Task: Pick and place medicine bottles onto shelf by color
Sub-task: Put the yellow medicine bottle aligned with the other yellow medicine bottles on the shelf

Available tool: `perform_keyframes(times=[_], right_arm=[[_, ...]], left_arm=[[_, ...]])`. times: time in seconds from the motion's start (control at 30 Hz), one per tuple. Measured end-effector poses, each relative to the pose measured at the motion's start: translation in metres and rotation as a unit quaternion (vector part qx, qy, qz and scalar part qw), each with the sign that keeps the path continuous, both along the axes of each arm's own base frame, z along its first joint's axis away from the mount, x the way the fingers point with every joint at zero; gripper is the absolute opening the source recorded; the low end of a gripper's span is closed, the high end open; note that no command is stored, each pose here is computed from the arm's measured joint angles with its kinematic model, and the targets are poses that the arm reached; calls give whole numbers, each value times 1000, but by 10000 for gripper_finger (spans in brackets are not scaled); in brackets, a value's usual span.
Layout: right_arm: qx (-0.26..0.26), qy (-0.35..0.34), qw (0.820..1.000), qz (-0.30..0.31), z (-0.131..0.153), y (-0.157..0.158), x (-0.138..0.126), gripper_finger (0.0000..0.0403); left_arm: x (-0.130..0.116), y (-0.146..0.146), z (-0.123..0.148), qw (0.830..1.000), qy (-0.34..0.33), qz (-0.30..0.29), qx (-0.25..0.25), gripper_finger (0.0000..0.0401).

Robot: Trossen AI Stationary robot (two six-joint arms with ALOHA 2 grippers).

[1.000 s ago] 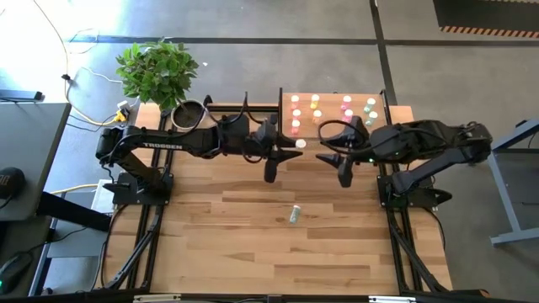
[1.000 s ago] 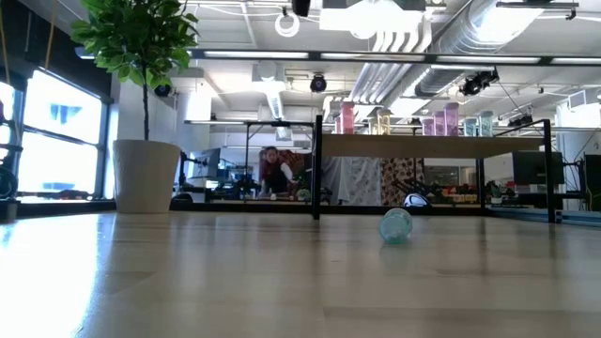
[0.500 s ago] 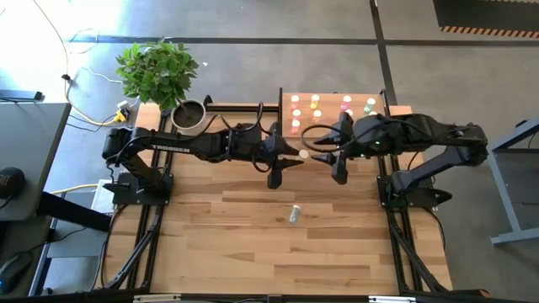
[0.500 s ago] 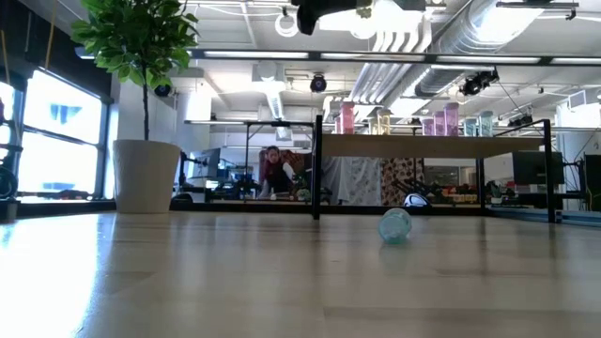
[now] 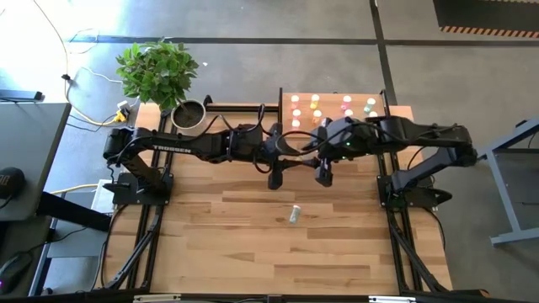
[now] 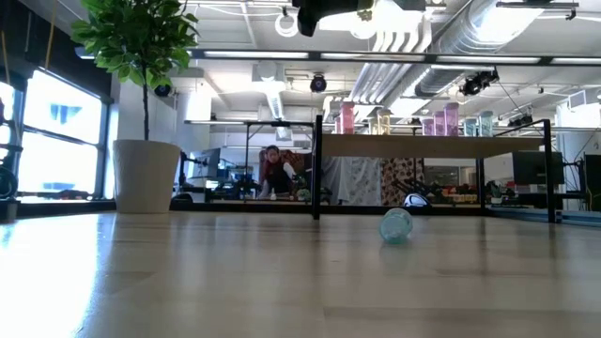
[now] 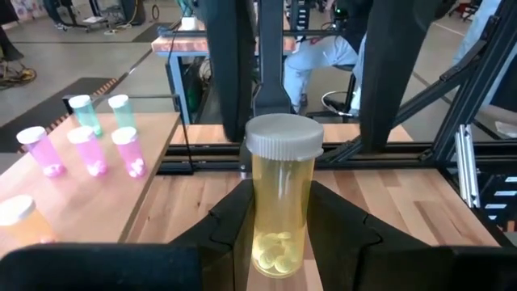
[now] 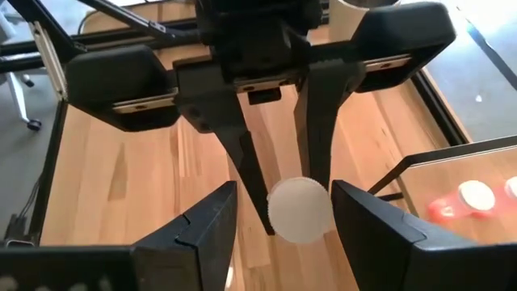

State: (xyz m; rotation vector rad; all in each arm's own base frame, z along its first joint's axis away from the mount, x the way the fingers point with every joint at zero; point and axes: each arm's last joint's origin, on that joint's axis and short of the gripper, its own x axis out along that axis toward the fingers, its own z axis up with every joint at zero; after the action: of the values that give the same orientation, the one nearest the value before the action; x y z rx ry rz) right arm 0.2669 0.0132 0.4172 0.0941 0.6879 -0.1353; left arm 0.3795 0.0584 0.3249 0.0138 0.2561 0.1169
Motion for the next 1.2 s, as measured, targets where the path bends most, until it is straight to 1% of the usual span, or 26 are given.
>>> perform_keyframes(times=[0.23,0.33,0.5,0.6,1.2], right_arm=[[0,9,1000,-1,-4,0,5,185],[0,8,1000,-6,-4,0,5,166],[-1,8,1000,-7,-4,0,5,121],[-2,8,1000,-7,-4,0,5,106],[-2,12,1000,-7,-5,0,4,95]], left_arm=[[0,0,0,1000,1,0,0,92],[0,0,0,1000,0,0,0,92],[0,0,0,1000,0,0,0,92],[0,0,0,1000,0,0,0,92],[0,1,0,1000,-1,1,0,92]])
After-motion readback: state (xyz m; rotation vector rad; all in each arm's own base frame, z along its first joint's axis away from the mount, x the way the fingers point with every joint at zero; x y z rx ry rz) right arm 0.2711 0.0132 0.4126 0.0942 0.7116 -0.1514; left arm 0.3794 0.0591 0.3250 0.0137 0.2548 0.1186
